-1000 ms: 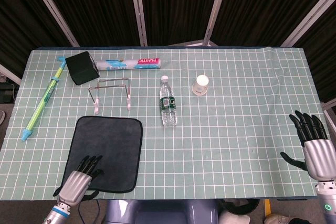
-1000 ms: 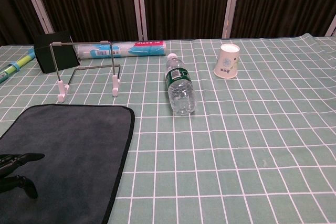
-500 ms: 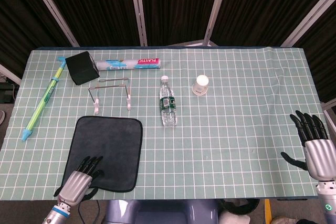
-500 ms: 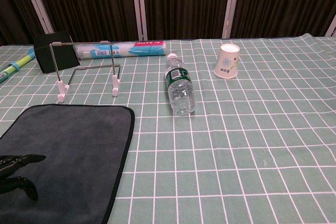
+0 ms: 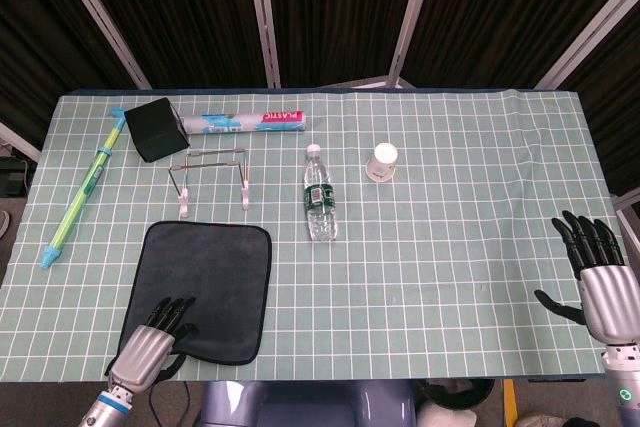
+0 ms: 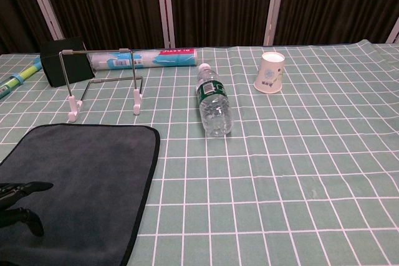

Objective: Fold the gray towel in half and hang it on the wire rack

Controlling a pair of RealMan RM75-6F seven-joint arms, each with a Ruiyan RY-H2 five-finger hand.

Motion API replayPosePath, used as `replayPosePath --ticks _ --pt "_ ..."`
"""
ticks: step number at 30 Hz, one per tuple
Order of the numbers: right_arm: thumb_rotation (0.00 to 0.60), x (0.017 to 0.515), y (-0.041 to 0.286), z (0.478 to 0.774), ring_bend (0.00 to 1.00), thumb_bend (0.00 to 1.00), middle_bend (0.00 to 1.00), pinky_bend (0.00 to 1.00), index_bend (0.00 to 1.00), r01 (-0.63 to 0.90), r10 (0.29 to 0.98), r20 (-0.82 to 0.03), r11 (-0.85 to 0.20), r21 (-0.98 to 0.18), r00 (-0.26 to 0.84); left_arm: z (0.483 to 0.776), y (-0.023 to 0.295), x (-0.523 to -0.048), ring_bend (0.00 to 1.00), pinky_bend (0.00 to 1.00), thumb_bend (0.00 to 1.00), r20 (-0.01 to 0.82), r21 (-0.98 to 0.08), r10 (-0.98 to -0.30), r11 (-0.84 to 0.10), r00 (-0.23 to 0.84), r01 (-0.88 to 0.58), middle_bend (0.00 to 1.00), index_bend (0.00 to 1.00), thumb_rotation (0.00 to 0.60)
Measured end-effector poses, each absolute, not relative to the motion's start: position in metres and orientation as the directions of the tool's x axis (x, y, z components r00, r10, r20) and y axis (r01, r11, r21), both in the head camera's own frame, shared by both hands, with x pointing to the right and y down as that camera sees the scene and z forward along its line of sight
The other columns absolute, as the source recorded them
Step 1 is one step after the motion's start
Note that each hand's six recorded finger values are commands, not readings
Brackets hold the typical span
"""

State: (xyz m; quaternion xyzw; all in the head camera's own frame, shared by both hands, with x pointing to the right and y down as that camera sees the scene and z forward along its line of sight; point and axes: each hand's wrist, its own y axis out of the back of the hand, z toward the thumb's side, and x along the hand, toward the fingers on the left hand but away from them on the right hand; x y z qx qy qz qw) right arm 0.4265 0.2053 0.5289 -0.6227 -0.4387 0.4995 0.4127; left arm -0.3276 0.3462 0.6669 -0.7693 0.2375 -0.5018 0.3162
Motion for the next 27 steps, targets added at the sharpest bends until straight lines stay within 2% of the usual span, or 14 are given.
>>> replayPosePath --ticks 6,11,16,18,27 --pt "0.600 0.427 0.205 0.529 0.00 0.00 0.00 0.00 0.00 0.135 0.958 -0.261 -0.275 -0.952 0.115 0.666 0.348 -0.328 0.00 0.00 0.55 0.630 -0.724 -0.679 -0.689 0.376 -0.034 0.00 0.38 0.600" --pt "0.600 0.427 0.205 0.529 0.00 0.00 0.00 0.00 0.00 0.135 0.958 -0.264 -0.278 -0.951 0.115 0.667 0.350 -0.328 0.00 0.00 0.55 0.639 -0.719 -0.674 -0.695 0.371 -0.025 0.00 0.40 0.600" --pt "0.600 0.427 0.205 0.529 0.00 0.00 0.00 0.00 0.00 0.138 0.957 -0.264 -0.279 -0.950 0.116 0.667 0.350 -0.328 0.00 0.00 0.55 0.640 -0.717 -0.674 -0.696 0.369 -0.028 0.00 0.57 0.600" --pt "0.600 0.427 0.205 0.529 0.00 0.00 0.00 0.00 0.00 0.138 0.957 -0.265 -0.279 -0.950 0.115 0.667 0.349 -0.328 0.00 0.00 0.56 0.638 -0.719 -0.677 -0.694 0.367 -0.030 0.00 0.60 0.600" --pt "0.600 0.426 0.206 0.530 0.00 0.00 0.00 0.00 0.00 0.131 0.957 -0.265 -0.279 -0.951 0.116 0.665 0.332 -0.322 0.00 0.00 0.56 0.620 -0.736 -0.695 -0.676 0.363 -0.036 0.00 0.64 0.600"
